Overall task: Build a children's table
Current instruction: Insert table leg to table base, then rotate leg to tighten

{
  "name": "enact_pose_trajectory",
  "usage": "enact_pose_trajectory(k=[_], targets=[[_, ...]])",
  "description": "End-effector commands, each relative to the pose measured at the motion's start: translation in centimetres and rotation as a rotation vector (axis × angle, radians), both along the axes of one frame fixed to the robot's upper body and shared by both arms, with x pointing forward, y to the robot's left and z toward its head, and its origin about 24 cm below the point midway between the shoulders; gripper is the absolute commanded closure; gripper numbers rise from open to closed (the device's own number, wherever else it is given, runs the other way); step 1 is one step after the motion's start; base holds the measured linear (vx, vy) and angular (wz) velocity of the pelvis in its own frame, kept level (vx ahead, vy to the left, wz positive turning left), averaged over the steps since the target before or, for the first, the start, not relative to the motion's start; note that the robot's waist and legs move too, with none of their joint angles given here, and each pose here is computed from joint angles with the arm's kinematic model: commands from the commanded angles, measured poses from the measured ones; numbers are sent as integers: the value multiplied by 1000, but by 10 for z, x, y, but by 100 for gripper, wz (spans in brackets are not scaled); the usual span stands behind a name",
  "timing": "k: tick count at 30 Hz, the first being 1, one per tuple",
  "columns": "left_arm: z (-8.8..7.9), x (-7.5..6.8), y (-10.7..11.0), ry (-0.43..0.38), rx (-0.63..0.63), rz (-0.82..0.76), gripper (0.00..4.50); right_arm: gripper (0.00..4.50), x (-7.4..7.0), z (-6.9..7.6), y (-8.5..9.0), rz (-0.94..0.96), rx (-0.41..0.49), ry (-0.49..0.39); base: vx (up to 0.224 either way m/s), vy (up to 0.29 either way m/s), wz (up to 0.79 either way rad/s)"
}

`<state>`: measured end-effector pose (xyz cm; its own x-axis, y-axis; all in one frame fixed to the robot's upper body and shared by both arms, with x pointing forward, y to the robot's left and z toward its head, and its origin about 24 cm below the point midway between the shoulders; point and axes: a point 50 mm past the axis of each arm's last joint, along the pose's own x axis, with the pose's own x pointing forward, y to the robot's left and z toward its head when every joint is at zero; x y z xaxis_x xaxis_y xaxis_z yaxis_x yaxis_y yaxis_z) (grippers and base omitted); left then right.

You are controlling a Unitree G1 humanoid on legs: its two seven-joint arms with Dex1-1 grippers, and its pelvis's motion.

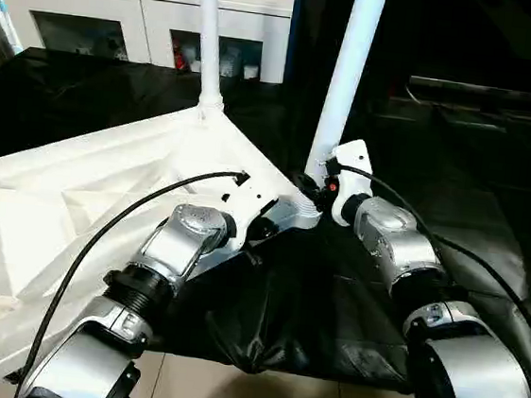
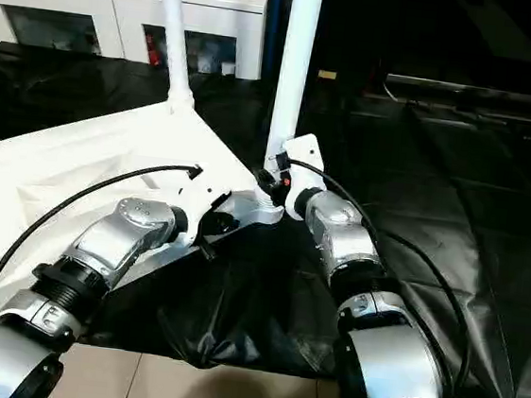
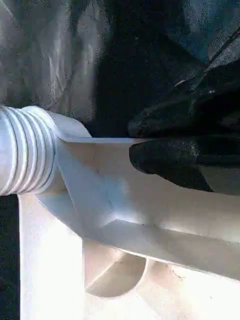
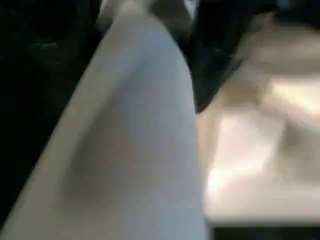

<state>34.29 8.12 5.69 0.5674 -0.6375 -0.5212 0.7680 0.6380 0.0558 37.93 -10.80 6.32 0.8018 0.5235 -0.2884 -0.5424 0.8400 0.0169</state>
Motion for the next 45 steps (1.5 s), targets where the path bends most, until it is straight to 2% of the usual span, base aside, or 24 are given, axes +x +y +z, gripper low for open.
enact_pose_trajectory(k=[1,4,9,11,15,18,21,25,31,33,36,45], targets=[[40,7,-12,-164,-70,-68,450,175,-11,-28,-7,-17,-38,126,0,0,0],[40,5,-11,-160,-77,-94,450,140,-8,-22,-8,4,-60,91,0,0,0],[39,2,-7,-152,-74,-139,450,95,-4,-8,-11,37,-34,48,0,0,0],[38,-1,-4,-149,-75,-184,450,95,-5,3,-15,114,-17,9,0,0,0],[37,-4,-1,-144,-74,-237,450,95,-10,10,-21,214,-13,-18,0,0,0],[36,-10,1,-143,-77,-334,450,95,-20,15,-29,352,-41,-35,0,0,0],[34,-14,2,-138,-82,-384,450,95,-26,15,-32,415,-49,-30,0,0,0],[28,-22,7,-96,-66,-485,450,95,-49,10,-40,588,-71,20,0,0,0],[22,-29,13,-89,-34,-580,450,95,-68,3,-45,708,-103,83,0,0,0],[21,-30,15,-81,-30,-598,450,95,-71,3,-45,718,-115,92,0,0,0],[20,-32,17,-67,-31,-621,450,129,-73,2,-45,722,-127,105,0,0,0],[17,-33,22,-61,-23,-635,450,172,-78,-1,-43,730,-115,134,0,0,0]])
